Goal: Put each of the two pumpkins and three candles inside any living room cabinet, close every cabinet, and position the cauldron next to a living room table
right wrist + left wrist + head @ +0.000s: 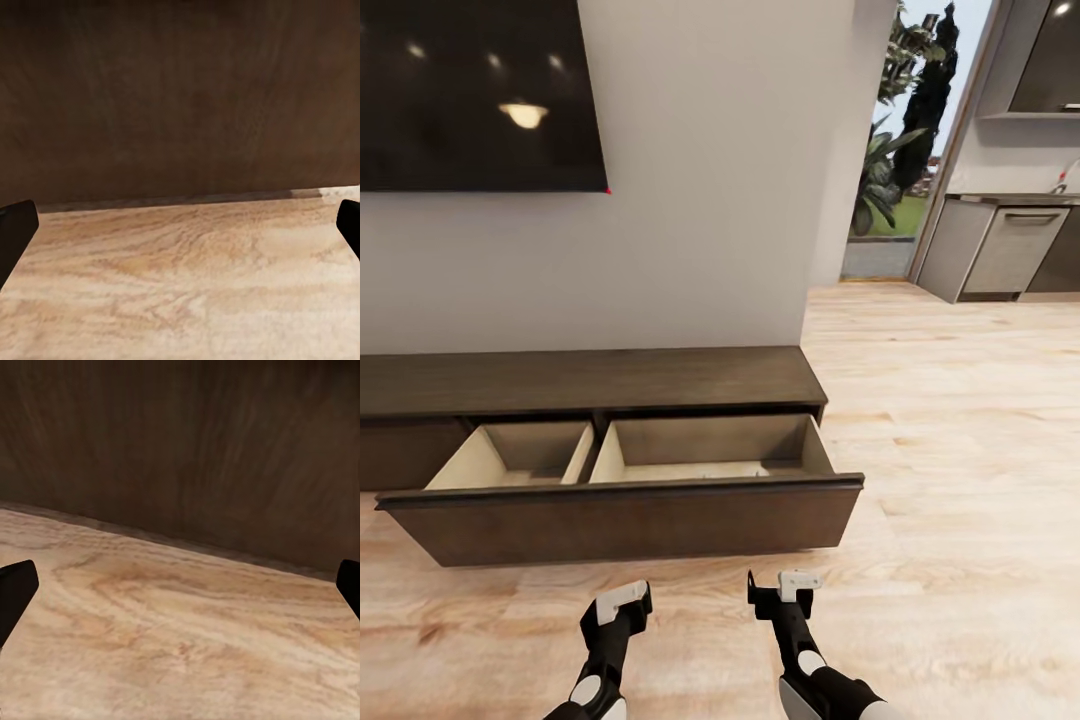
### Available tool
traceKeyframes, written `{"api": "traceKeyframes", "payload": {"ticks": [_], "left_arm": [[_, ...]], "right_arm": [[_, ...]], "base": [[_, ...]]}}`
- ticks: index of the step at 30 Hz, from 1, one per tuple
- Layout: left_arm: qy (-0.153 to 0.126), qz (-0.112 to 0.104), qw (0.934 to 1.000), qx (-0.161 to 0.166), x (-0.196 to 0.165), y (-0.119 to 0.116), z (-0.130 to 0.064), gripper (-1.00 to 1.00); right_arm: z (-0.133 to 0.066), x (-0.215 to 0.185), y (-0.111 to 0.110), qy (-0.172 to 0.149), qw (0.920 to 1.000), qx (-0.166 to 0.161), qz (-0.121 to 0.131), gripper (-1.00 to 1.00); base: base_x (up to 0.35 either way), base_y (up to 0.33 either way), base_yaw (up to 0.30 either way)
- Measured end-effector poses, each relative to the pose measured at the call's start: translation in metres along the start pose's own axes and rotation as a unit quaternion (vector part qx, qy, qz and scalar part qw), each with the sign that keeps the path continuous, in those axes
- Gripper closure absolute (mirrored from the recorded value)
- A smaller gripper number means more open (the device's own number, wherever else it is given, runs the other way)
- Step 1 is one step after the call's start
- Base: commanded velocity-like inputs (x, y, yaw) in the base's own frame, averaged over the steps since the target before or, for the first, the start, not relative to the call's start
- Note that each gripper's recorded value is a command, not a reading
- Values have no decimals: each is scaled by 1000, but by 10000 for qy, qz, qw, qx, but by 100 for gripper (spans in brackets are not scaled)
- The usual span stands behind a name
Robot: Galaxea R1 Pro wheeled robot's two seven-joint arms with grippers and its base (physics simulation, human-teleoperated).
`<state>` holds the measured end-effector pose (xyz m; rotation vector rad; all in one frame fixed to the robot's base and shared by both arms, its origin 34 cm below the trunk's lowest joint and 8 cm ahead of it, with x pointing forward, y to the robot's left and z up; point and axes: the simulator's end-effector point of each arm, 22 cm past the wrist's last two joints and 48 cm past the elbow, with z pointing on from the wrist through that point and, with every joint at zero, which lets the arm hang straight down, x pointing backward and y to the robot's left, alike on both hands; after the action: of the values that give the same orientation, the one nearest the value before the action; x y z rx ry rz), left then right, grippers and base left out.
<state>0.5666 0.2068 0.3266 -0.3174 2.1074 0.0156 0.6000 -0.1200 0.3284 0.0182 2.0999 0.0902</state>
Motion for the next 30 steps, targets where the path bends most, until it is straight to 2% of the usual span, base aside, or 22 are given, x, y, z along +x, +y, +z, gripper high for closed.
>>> {"api": "traceKeyframes", "payload": {"ticks": [7,23,30], "left_arm": [[-28,119,9999,39,0,-2,0,-100],[-31,136,9999,27,0,1,0,-100],[-30,137,9999,26,0,1,0,-100]], "right_arm": [[0,0,0,-5,10000,-2,1,-100],[0,0,0,-5,10000,-1,0,-100],[0,1,1,8,10000,-12,-12,-100]], "base": [[283,21,0],[310,0,0],[182,0,0]]}}
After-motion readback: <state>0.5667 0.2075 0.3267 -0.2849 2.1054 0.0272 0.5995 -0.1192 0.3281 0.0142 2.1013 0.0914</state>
